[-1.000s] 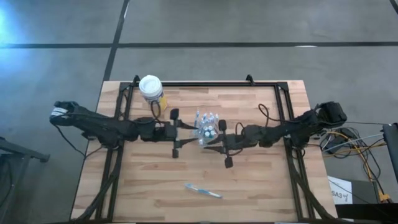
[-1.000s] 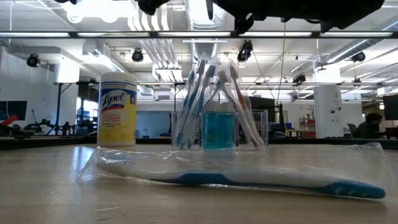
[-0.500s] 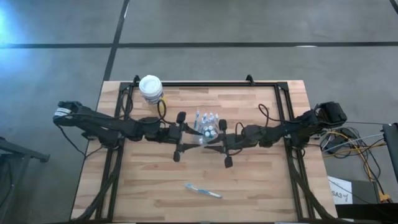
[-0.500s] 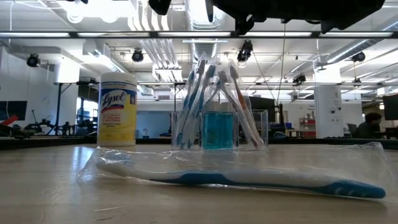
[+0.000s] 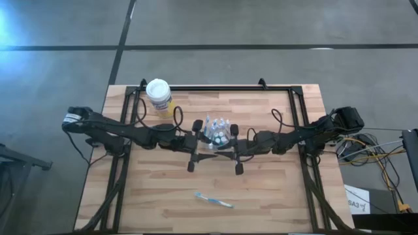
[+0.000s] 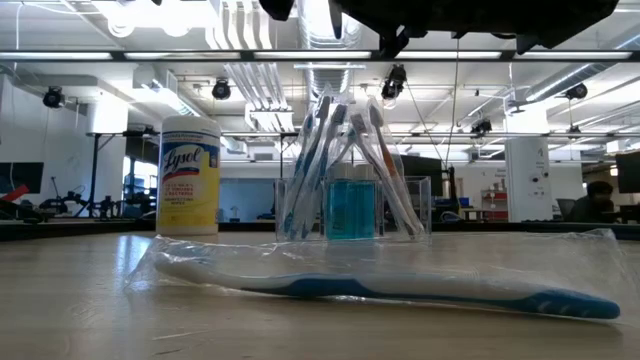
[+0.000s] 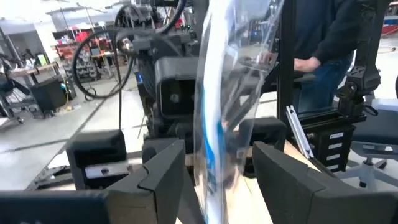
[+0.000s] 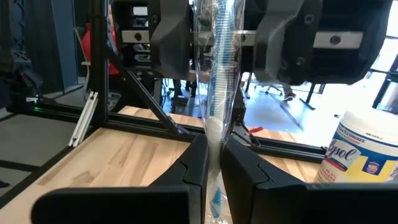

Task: Pick & Place toothbrushing station
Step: Put the blue toothbrush into the left compartment of the transparent organizer

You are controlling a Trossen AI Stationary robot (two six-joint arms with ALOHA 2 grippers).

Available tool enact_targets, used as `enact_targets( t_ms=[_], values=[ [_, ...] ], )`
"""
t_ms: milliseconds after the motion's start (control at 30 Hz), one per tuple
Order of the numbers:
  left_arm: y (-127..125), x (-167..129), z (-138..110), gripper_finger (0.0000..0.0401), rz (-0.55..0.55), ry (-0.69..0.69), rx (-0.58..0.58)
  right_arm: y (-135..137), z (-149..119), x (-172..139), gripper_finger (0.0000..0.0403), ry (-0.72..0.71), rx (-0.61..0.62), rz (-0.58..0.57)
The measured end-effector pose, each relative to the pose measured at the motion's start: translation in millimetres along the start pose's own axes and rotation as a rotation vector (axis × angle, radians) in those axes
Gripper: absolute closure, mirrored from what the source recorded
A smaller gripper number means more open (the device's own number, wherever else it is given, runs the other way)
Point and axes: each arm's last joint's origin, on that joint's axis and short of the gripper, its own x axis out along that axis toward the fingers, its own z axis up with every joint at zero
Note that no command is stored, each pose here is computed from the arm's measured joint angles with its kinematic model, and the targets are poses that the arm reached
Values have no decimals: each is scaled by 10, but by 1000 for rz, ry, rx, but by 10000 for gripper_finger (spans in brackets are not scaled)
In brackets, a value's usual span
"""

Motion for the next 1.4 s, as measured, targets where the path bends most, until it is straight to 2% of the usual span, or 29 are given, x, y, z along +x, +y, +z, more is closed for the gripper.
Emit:
enact_targets(
  t_ms=[633, 833, 1067, 1267, 1400],
  values=[
    [0, -32, 66, 217, 1, -28, 15, -1, 8, 0, 374, -8, -18, -1],
    [0, -35, 70, 264, 1, -30, 15, -2, 7, -1, 374, -7, -18, -3],
    [-7, -35, 71, 376, 0, -31, 29, -2, 3, -2, 374, -3, -22, -3],
    [-21, -36, 53, 375, -16, -12, 35, 0, -9, -3, 373, 11, -23, 1],
    [-43, -59, 51, 379, -30, 13, 35, 3, -28, -6, 355, 25, 3, 5]
  ],
)
